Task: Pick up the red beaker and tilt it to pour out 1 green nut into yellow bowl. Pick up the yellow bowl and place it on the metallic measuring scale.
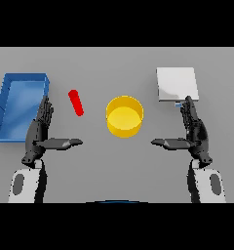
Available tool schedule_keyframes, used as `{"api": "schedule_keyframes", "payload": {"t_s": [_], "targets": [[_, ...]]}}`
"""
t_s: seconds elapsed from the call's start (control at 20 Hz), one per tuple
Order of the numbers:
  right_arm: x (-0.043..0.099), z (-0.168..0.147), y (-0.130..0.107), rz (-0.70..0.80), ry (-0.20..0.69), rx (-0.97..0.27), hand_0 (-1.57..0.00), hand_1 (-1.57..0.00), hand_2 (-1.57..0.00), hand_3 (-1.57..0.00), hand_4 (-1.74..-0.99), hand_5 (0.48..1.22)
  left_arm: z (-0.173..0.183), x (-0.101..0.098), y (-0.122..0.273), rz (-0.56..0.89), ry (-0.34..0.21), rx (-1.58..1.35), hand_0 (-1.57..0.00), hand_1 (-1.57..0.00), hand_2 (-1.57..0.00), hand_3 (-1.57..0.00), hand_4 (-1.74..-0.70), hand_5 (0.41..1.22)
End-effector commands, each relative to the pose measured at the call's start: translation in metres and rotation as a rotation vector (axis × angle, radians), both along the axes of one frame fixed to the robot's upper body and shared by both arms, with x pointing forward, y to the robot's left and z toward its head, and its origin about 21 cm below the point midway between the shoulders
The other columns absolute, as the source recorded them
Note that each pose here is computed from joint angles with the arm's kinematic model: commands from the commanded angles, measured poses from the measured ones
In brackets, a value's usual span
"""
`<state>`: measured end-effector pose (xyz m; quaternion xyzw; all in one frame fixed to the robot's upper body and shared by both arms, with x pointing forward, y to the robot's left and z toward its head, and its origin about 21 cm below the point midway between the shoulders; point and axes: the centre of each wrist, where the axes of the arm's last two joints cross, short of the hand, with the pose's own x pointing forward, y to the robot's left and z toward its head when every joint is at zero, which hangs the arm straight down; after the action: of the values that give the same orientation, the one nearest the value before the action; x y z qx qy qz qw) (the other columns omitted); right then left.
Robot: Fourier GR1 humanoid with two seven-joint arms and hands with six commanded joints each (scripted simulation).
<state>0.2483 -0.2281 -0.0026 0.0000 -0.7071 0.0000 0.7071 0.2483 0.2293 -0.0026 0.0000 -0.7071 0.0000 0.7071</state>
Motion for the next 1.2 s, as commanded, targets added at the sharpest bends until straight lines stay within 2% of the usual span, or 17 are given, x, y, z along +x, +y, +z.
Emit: {"api": "schedule_keyframes", "payload": {"t_s": [0.0,0.25,0.3,0.35,0.45,0.6,0.75,0.8,0.9,1.05,1.15], "targets": [[0.000,0.000,0.001,0.000,-0.001,0.001,0.00,0.00,0.00,0.00,-1.167,0.599,0.000,0.000,0.000,0.001,-0.001,0.000,0.00,0.00,0.00,0.00,-1.15,0.599],[-0.004,0.000,0.006,-0.001,-0.002,-0.001,0.00,0.00,0.00,0.00,-1.167,0.599,-0.001,-0.004,0.001,-0.001,-0.002,-0.002,0.00,0.00,0.00,0.00,-1.15,0.599],[-0.013,0.001,0.002,-0.003,-0.080,-0.157,0.00,0.00,0.00,0.00,-1.167,0.599,0.004,-0.013,0.008,-0.021,-0.026,0.065,0.00,0.00,0.00,0.00,-1.15,0.599],[-0.023,0.001,0.006,0.006,-0.119,-0.245,0.00,0.00,0.00,0.00,-1.163,0.595,0.008,-0.019,0.008,-0.044,-0.034,0.105,0.00,0.00,0.00,0.00,-1.16,0.599],[-0.033,0.003,0.010,0.012,-0.140,-0.332,0.00,0.00,0.00,0.00,-1.160,0.591,0.014,-0.028,0.004,-0.069,-0.027,0.139,0.00,0.00,0.00,0.00,-1.16,0.599],[-0.034,0.004,0.014,-0.003,-0.100,-0.340,0.00,0.00,0.00,0.00,-1.173,0.593,0.020,-0.028,0.007,-0.067,-0.010,0.177,0.00,0.00,0.00,0.00,-1.16,0.602],[-0.036,0.009,0.011,0.015,-0.119,-0.318,0.00,0.00,0.00,0.00,-1.199,0.603,0.014,-0.024,-0.001,-0.088,0.018,0.194,0.00,0.00,0.00,0.00,-1.16,0.602],[-0.033,0.009,0.014,0.019,-0.106,-0.295,0.00,0.00,0.00,0.00,-1.212,0.607,0.013,-0.019,-0.004,-0.094,0.013,0.202,0.00,0.00,0.00,0.00,-1.16,0.604],[-0.030,0.011,0.012,0.020,-0.112,-0.303,0.00,0.00,0.00,0.00,-1.230,0.617,0.004,-0.004,-0.013,-0.110,0.037,0.208,0.00,0.00,0.00,0.00,-1.19,0.611],[-0.035,0.009,0.008,0.030,-0.135,-0.306,0.00,0.00,0.00,0.00,-1.256,0.631,-0.006,0.009,-0.017,-0.112,0.018,0.234,0.00,0.00,0.00,0.00,-1.22,0.626],[-0.032,0.010,0.012,0.039,-0.141,-0.280,0.00,0.00,0.00,0.00,-1.267,0.632,-0.007,0.022,-0.016,-0.105,0.013,0.253,0.00,0.00,0.00,0.00,-1.23,0.636]]}}
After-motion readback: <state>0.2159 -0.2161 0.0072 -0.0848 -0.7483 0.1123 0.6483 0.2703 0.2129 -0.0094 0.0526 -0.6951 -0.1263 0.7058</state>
